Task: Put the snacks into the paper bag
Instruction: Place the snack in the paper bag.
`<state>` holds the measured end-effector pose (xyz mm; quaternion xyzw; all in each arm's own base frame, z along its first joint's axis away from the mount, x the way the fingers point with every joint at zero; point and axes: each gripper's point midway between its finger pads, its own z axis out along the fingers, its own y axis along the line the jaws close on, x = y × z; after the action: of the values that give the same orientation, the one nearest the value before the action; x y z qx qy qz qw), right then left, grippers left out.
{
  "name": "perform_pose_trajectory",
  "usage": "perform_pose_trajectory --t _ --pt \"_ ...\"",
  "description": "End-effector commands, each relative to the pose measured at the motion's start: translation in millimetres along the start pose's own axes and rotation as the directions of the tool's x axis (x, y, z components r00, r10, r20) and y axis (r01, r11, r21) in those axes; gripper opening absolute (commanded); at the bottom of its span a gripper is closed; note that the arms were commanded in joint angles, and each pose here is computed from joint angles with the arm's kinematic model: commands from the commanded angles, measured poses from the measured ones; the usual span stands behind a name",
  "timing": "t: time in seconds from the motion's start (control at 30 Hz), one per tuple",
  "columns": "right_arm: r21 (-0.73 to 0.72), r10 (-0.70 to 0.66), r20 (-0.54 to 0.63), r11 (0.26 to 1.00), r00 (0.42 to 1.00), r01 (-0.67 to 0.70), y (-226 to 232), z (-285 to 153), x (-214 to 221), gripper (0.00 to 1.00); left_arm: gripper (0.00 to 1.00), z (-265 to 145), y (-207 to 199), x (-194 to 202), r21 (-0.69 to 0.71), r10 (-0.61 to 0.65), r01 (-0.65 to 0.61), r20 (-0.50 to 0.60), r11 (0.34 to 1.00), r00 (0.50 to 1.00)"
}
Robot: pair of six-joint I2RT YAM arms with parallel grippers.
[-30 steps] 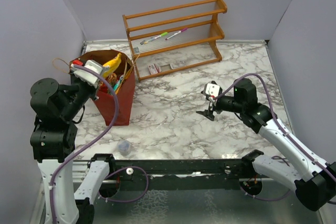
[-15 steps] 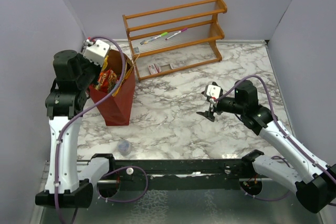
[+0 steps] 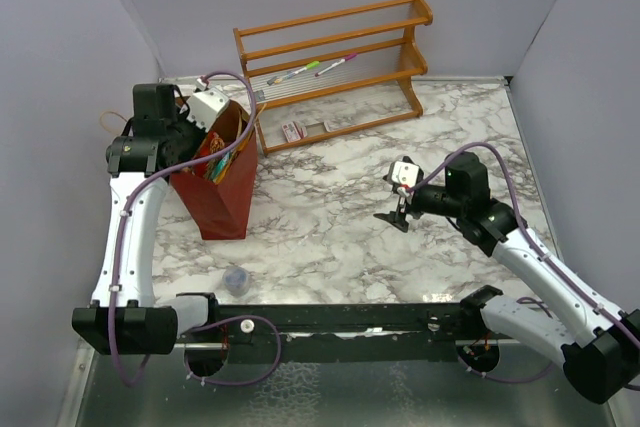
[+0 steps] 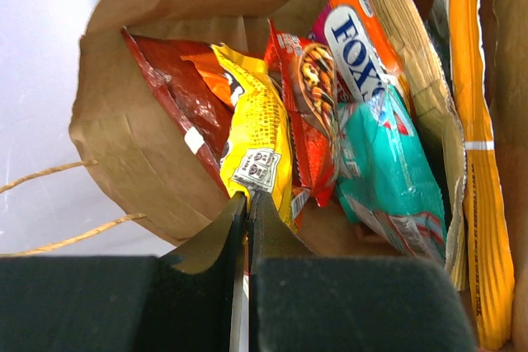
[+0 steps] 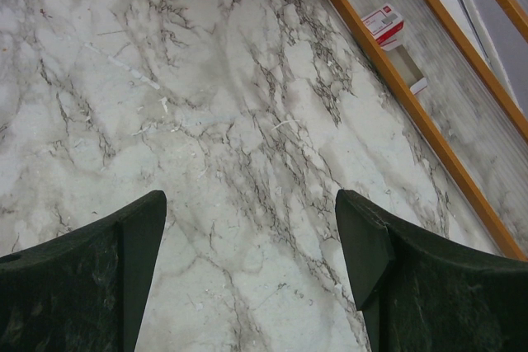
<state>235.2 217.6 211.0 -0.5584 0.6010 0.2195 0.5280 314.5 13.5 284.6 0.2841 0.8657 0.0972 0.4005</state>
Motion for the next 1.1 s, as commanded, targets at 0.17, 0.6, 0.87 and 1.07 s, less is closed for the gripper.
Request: perform_pose_trajectory --t 0.17,0.6,0.87,1.07 --pt "0.010 -0.008 0.000 1.000 1.000 0.008 -3.8 3.1 2.8 0.84 0.00 2.2 -9.6 12.6 0.075 0.033 -0.028 -0.074 0.997 0.997" --pt "0.001 -0.003 -0.011 1.000 1.000 0.003 -2.8 6.0 7.9 0.84 0.00 25.1 -11.0 34.9 0.062 -0.020 0.033 -0.195 0.998 0.981" --pt "-0.003 0.002 -0.021 1.000 1.000 -0.002 -2.9 7.5 10.9 0.84 0.00 40.7 -24.7 47.3 0.100 -0.028 0.052 -0.230 0.994 0.973" --pt "-0.004 0.005 -0.027 1.000 1.000 -0.005 -2.5 8.6 13.2 0.84 0.04 58.3 -31.1 43.4 0.092 -0.066 0.088 -0.222 0.992 0.973"
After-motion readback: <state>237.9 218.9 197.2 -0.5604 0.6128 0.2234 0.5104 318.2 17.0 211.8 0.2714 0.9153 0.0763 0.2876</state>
